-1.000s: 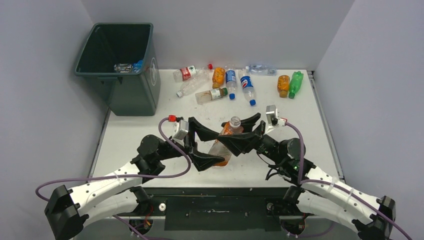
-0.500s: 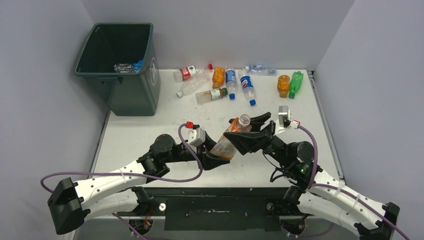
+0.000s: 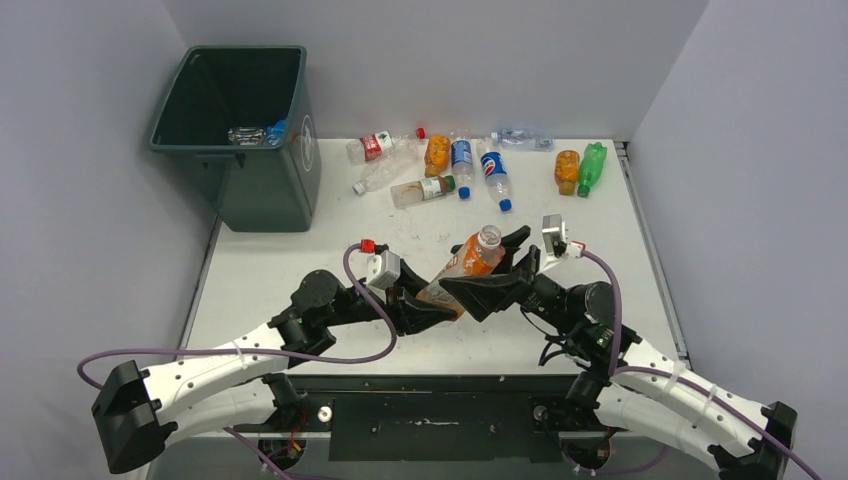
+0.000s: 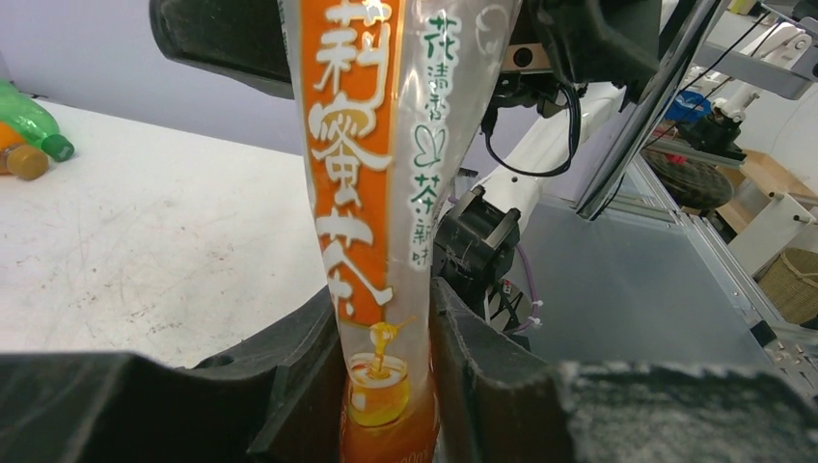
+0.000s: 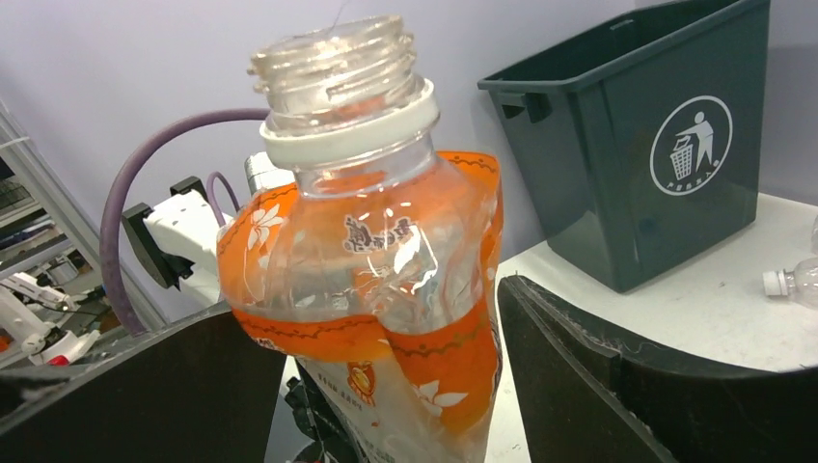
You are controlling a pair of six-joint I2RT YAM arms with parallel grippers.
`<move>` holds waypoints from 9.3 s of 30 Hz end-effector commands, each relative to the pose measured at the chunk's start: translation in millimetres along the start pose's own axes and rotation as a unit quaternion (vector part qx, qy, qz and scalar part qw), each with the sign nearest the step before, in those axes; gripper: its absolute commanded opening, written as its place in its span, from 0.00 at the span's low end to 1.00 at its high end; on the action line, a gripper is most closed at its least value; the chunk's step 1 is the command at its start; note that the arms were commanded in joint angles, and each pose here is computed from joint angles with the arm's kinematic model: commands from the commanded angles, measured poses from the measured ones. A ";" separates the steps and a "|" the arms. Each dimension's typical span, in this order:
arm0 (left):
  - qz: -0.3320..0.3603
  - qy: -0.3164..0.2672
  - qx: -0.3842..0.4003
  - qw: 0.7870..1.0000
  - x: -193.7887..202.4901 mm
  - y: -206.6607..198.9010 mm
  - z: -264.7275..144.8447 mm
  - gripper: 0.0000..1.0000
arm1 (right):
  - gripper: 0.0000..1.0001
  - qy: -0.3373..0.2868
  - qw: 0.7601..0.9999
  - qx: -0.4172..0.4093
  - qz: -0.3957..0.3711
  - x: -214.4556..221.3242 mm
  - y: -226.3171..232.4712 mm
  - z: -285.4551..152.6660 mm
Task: Put the plastic bottles in the bin
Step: Pick up the plastic bottle at the center of the board, then place the plastic bottle in the trash bin, then pick up the plastic bottle at the center of the board.
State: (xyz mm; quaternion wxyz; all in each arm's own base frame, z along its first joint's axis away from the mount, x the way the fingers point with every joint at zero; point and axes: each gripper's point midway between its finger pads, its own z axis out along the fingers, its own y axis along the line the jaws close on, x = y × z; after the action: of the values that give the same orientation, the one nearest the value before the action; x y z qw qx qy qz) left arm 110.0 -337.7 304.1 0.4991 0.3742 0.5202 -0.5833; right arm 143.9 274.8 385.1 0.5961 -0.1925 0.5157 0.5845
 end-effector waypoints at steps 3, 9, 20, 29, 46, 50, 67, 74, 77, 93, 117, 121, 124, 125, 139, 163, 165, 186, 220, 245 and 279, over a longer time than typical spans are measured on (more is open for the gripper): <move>0.029 -0.068 0.027 0.997 -40.0 -15.4 -1.1 0.16 | 0.74 0.006 1.000 -0.007 0.014 15.3 -3.8 0.6; 0.033 -0.072 0.035 0.996 -42.0 -19.1 -2.2 0.09 | 0.77 0.005 1.000 0.001 0.026 22.4 -9.6 0.4; 0.014 -0.088 0.078 0.993 -48.4 -35.5 -3.6 0.07 | 0.49 -0.006 1.000 0.005 0.020 24.0 -13.4 -4.5; 0.026 -0.085 0.040 0.995 -46.9 -26.5 -7.2 0.91 | 0.29 -0.021 1.000 -0.001 -0.004 7.8 -5.9 -7.3; 0.081 -0.133 -0.146 0.977 -197.8 -3.4 -15.1 0.96 | 0.24 0.075 0.984 0.098 -0.131 15.3 -38.4 -39.2; 0.058 -0.074 -0.123 0.988 -194.4 -0.8 17.2 0.96 | 0.24 0.090 0.982 0.100 -0.135 21.3 -41.5 -38.4; 0.018 0.021 -0.097 0.995 -152.6 18.8 66.3 0.54 | 0.23 0.092 0.983 0.091 -0.132 23.7 -39.4 -34.0; 0.016 -0.025 -0.080 0.996 -169.0 10.6 67.5 0.76 | 0.24 0.094 0.983 0.092 -0.129 27.2 -41.2 -34.1; 0.012 -0.032 -0.077 0.996 -171.4 10.6 69.8 0.73 | 0.24 0.092 0.983 0.090 -0.128 26.6 -40.3 -33.1; -0.011 -0.001 -0.077 0.997 -149.3 18.4 79.4 0.57 | 0.23 0.085 0.986 0.082 -0.120 24.8 -36.3 -30.7; 0.066 -0.047 -0.177 0.981 -195.0 48.0 29.2 0.00 | 0.90 0.060 0.995 0.055 -0.065 -24.8 8.3 -44.5; 0.091 -0.076 -0.210 0.970 -223.8 56.1 2.0 0.00 | 0.90 0.032 0.996 0.052 -0.063 -47.9 21.6 -58.8; 0.118 -0.101 -0.235 0.959 -246.6 57.1 -16.8 0.00 | 0.90 0.008 0.995 0.071 -0.068 -59.6 19.5 -70.5; 0.131 -0.109 -0.245 0.954 -254.2 56.1 -23.0 0.00 | 0.90 0.002 0.994 0.083 -0.071 -61.5 15.6 -74.5; 0.285 -0.254 -0.655 0.652 -404.3 112.0 -212.5 0.00 | 0.90 0.019 0.959 0.282 -0.028 26.0 -91.8 -102.1; 0.283 -0.430 -0.666 0.540 -439.3 326.3 -300.0 0.56 | 0.90 0.074 0.930 0.359 0.002 96.6 -136.8 -128.1; 0.281 -0.438 -0.663 0.538 -442.4 323.9 -302.2 0.96 | 0.90 0.083 0.929 0.360 -0.006 100.4 -138.4 -130.1; 0.150 -0.142 -0.490 0.847 -255.7 196.0 -71.5 0.96 | 0.90 -0.013 0.886 0.462 -0.032 51.6 -167.7 -125.7; 0.115 -0.021 -0.505 0.855 -95.9 153.7 -149.4 0.96 | 0.97 -0.125 0.652 0.747 -0.032 -83.9 -503.1 -201.4; 0.133 0.019 -0.508 0.851 -77.8 165.6 -147.2 0.96 | 0.90 -0.030 0.621 0.783 -0.017 -75.3 -638.1 -280.4; 0.136 -0.004 -0.497 0.857 -89.8 153.7 -148.4 0.96 | 0.43 -0.041 0.679 0.732 -0.036 -78.1 -594.7 -231.4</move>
State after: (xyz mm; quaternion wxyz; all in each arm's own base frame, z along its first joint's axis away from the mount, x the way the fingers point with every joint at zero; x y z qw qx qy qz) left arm 270.4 -168.8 310.8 0.6770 0.1445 0.7032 -0.1620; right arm 595.3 -119.7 39.7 0.4974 0.3369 0.7994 -0.0090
